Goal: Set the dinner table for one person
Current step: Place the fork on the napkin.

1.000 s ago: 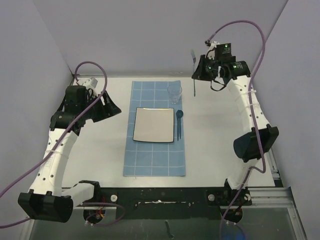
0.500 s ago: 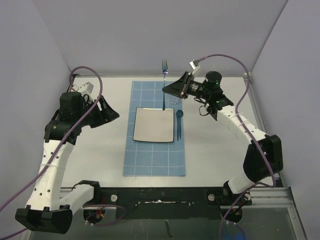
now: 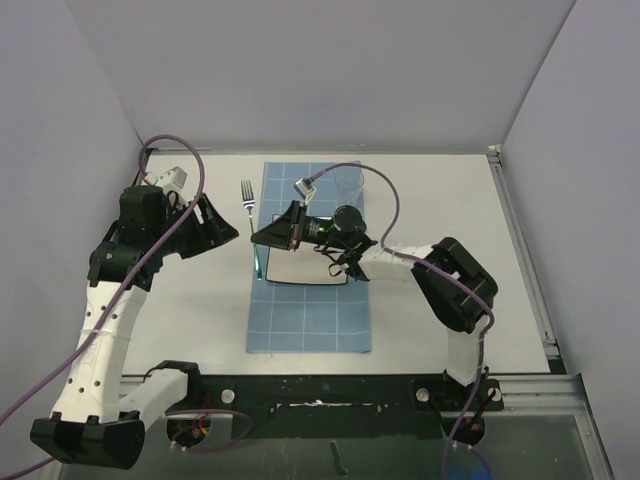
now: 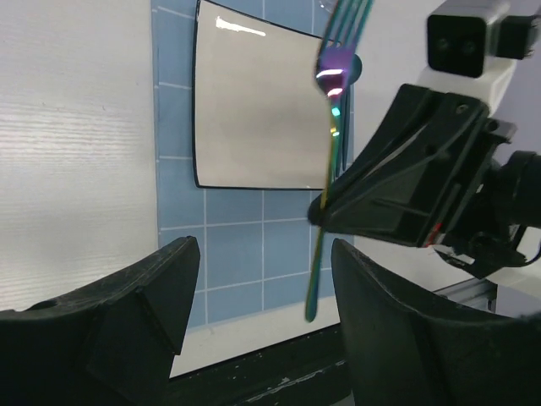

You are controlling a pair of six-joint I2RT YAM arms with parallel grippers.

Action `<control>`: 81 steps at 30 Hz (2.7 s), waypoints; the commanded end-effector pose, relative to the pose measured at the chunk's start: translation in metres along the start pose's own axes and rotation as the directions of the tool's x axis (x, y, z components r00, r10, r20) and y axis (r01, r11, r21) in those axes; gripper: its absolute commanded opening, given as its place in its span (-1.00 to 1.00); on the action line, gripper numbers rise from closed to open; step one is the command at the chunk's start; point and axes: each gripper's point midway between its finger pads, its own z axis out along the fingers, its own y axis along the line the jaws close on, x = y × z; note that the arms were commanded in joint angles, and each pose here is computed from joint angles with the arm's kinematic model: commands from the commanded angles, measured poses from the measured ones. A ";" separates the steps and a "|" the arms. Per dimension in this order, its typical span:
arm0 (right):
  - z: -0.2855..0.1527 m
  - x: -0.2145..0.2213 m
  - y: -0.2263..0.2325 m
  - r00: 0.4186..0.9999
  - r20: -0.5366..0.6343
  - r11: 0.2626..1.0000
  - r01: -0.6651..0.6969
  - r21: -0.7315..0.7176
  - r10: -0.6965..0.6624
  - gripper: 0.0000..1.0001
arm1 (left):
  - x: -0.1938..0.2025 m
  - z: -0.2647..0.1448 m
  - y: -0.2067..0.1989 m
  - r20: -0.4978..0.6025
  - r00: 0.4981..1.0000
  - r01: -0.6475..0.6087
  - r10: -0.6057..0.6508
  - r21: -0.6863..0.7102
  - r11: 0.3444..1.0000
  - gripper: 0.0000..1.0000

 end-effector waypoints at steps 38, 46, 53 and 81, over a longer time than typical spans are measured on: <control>0.014 0.011 -0.153 0.818 -0.398 0.340 0.546 0.766 -0.416 -1.00 | -0.001 0.016 0.010 -0.014 1.000 0.014 -0.015 -0.022 1.000 0.25; 0.027 -0.004 -0.133 0.951 -0.077 0.582 0.247 0.775 -0.301 -1.00 | 0.005 0.017 0.009 -0.021 0.999 0.026 -0.026 -0.005 1.000 0.25; 0.047 -0.035 -0.126 0.896 0.072 0.469 0.160 0.868 -0.439 -1.00 | 0.008 0.012 0.007 -0.015 0.999 0.038 -0.038 0.010 0.999 0.24; 0.010 -0.029 -0.200 0.892 0.008 0.285 0.136 0.949 -0.452 -1.00 | 0.009 0.004 0.010 -0.010 1.000 0.025 -0.025 -0.013 1.000 0.25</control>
